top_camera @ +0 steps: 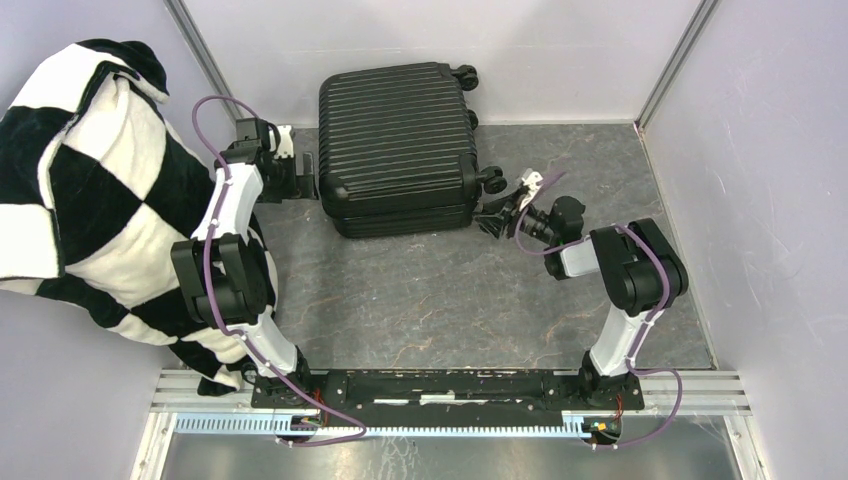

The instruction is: Pack the luggage

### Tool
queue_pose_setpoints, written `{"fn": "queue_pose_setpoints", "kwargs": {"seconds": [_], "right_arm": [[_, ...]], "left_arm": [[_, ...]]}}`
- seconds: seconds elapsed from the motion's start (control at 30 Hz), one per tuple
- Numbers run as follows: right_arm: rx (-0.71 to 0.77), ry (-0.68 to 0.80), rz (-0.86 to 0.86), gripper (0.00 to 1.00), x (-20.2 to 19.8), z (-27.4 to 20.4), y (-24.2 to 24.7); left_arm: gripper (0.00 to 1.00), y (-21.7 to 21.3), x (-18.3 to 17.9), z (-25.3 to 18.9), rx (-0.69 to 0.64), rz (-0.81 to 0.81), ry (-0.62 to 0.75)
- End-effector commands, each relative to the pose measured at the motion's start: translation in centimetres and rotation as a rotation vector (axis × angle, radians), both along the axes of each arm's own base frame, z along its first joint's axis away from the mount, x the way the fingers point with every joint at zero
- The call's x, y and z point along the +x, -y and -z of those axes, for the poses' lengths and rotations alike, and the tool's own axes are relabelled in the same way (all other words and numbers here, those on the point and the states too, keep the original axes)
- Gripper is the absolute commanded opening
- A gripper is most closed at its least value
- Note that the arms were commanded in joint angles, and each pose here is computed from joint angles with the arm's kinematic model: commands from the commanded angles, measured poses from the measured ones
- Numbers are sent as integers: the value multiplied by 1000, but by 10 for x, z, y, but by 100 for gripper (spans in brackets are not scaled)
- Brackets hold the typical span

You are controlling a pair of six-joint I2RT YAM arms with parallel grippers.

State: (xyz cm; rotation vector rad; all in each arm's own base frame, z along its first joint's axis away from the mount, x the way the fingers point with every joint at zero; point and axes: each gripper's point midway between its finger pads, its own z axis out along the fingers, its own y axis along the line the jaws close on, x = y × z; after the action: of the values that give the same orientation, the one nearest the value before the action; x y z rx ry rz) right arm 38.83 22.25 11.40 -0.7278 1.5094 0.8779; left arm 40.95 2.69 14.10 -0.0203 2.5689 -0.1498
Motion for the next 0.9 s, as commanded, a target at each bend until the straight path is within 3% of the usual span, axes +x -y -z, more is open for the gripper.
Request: {"fn": "queue_pose_setpoints", "kwargs": {"seconds": [0.0,0.13,0.2,0.4,0.67,0.87], "right_arm": [[149,51,125,53,10,-38,32],[133,-100,297,55,28,-5,59],[114,-108,307,58,28,1,61],[88,-55,190,64,30,-1,47],[187,-46,53,62,45,-13,27],[171,-59,-81,61,43,-5,14]], "left_arm": [[100,-8,14,-37,-6,-71,110],[100,-12,14,-35,-6,-85,110],[100,-13,14,-36,-11,-86,116],[100,-2,11,-51,-69,-47,138],[100,1,10,-49,-85,-37,128],[100,-3,11,-47,-70,-47,123]]}}
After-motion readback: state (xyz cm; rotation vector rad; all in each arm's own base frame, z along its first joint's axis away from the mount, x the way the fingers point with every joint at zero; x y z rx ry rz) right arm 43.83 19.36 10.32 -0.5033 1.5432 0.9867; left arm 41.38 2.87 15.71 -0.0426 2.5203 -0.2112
